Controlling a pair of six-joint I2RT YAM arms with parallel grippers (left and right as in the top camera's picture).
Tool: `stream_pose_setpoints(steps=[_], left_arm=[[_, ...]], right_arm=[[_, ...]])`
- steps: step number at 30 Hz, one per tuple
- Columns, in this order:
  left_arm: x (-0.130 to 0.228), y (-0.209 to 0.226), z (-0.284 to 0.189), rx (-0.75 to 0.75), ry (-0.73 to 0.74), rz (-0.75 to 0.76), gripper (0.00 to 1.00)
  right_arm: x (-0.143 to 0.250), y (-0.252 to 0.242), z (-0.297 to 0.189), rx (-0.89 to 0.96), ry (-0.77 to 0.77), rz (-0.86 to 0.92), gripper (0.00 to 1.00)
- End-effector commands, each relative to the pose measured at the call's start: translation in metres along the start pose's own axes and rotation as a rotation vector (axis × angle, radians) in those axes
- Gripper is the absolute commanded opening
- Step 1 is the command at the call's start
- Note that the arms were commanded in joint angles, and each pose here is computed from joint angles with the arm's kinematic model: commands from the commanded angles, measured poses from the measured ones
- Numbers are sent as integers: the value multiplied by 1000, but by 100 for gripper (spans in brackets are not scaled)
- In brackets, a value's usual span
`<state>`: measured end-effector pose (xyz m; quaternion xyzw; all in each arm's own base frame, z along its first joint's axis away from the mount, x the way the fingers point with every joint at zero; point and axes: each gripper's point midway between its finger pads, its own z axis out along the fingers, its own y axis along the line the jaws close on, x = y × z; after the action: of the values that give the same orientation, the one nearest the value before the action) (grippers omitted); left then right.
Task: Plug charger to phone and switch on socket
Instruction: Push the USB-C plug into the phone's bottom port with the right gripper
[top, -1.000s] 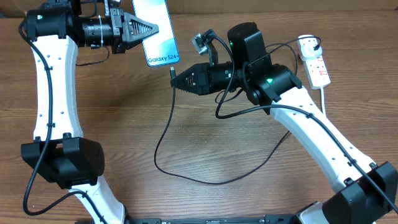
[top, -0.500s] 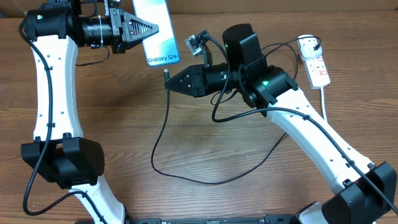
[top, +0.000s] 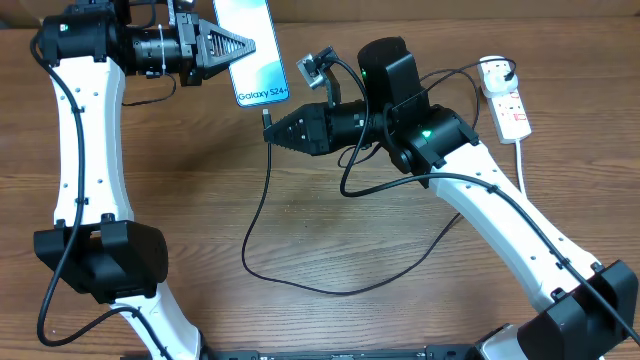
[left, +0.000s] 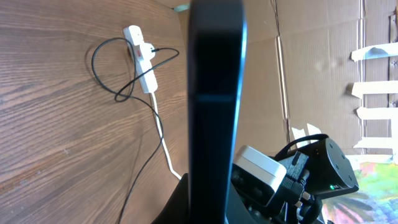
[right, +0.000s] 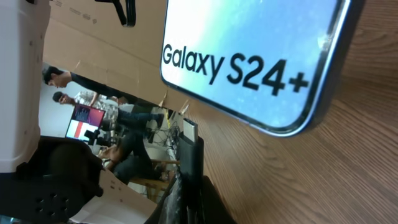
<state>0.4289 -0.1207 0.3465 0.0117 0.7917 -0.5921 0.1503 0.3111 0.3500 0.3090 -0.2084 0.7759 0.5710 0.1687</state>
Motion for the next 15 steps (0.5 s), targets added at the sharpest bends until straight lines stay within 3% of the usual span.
stream_pose_setpoints(steps=[1,15], left_arm=[[2,-11,0,59,15,-7,4],[5,-10,0,57,21,-15,4]], right_arm=[[-9,21,-8,-22,-27,-46,4],[-5,19,-7,-18,-13,-28,4]])
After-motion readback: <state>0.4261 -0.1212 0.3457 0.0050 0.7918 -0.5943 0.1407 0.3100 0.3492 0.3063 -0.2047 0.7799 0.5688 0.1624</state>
